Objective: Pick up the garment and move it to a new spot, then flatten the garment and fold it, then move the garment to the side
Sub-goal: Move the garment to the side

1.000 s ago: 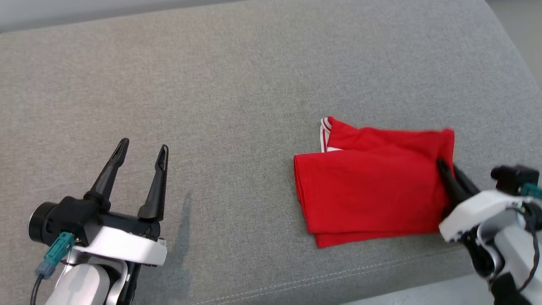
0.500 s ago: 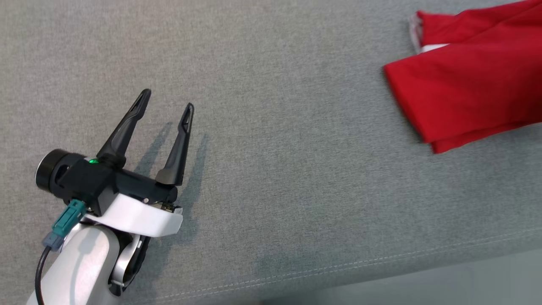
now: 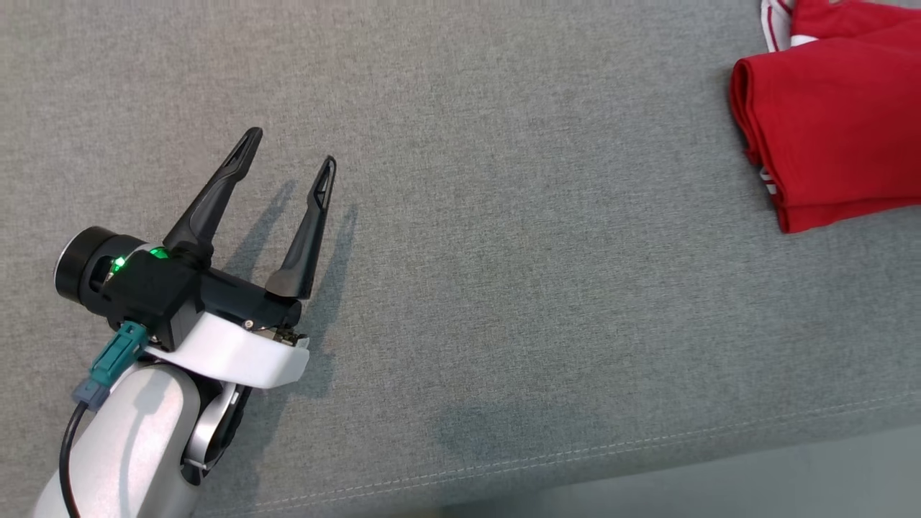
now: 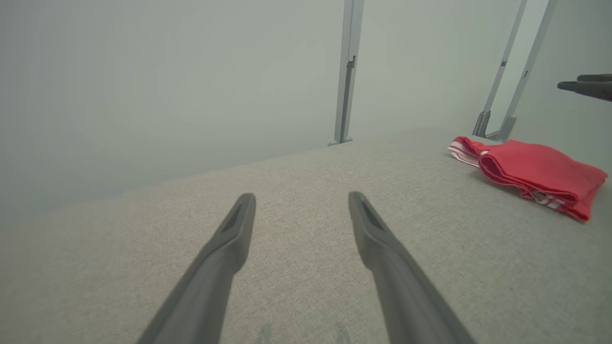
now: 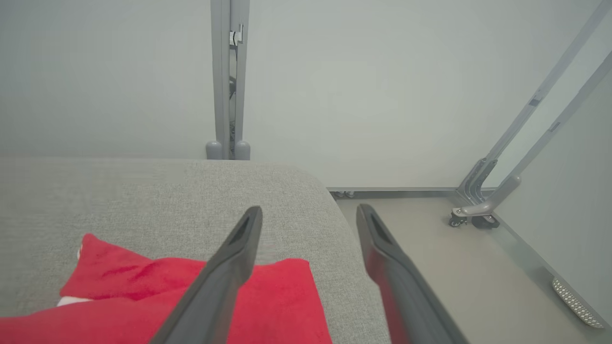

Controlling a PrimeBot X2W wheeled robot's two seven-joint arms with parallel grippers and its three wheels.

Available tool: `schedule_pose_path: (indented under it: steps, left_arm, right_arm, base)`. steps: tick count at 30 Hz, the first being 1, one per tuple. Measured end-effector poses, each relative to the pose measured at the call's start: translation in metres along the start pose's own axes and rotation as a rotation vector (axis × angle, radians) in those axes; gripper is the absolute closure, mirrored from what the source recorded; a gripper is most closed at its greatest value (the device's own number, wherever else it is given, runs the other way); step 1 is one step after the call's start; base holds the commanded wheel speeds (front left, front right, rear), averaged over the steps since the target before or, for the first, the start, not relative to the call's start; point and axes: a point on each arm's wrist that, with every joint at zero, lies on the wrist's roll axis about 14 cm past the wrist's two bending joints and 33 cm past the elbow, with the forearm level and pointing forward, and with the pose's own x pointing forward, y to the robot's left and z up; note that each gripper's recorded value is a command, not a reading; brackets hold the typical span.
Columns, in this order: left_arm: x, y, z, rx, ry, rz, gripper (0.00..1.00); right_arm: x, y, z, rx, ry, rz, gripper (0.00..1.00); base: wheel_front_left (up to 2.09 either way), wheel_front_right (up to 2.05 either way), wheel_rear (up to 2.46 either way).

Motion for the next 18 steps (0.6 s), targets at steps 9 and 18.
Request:
schedule_pose_path:
  steps: [9,18]
  left_arm:
    - [-0.011,-0.009,0.024,0.019,-0.038,-0.001,0.00]
    - [-0.048,0.001,0.040,0.014,-0.047,0.100,0.00]
  right_arm:
    - [-0.045,0.042,0.048,0.112,-0.225,0.076,0.00]
    - [-0.110,0.103,0.059,0.183,-0.322,0.223,0.00]
  base:
    - [0.00,0.00,0.00]
    - [0.00,0.00,0.00]
